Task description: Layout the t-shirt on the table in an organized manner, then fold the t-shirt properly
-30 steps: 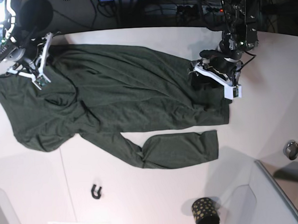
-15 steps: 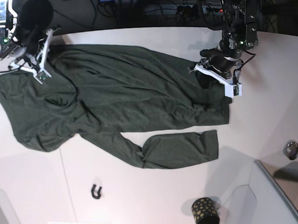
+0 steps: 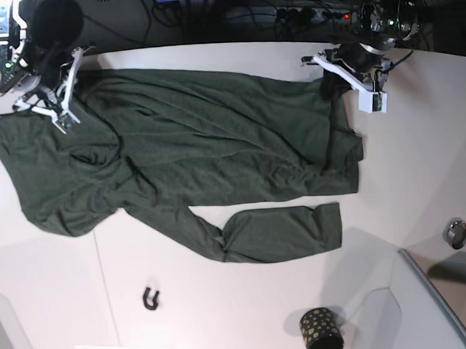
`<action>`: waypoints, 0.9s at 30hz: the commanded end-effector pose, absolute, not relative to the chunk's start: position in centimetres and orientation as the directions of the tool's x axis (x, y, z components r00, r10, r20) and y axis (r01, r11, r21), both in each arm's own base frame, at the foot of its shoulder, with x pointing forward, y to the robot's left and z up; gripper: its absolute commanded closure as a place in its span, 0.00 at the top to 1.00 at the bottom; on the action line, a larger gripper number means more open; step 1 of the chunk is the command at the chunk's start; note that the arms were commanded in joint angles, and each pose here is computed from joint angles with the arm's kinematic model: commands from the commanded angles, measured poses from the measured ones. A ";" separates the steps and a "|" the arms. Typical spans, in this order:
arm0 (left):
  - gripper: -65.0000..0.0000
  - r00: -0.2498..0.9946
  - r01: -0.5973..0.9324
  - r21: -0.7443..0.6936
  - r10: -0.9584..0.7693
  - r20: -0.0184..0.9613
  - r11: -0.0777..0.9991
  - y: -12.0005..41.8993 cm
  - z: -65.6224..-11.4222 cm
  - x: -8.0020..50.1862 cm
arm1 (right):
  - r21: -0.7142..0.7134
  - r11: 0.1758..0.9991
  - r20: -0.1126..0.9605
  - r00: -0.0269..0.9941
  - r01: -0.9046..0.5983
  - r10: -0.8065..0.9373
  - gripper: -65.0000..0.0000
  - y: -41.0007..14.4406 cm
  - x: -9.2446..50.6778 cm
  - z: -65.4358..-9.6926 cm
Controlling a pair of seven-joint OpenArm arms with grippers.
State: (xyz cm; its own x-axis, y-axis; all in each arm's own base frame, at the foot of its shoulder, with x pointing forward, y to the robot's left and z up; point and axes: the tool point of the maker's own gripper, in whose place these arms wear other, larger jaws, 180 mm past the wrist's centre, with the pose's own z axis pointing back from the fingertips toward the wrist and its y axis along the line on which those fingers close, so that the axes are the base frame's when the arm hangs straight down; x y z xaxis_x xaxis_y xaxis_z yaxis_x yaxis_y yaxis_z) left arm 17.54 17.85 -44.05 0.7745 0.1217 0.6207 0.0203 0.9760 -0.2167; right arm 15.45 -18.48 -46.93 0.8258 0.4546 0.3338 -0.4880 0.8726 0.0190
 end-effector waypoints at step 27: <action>0.05 0.836 -0.093 -0.166 0.168 0.523 0.982 21.7 -47.2 12.7 | 0.045 0.724 0.451 0.660 -0.689 0.600 0.02 -10.2 19.4 -45.5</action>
State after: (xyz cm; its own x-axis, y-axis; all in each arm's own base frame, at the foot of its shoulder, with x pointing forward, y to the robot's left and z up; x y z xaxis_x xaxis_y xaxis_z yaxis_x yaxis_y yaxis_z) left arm 12.28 21.44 -47.78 0.8496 0.1733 0.4981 -0.0993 0.9802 -0.1715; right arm 18.73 -10.24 -46.05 0.6702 0.6076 0.4263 -0.6893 0.7225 0.0538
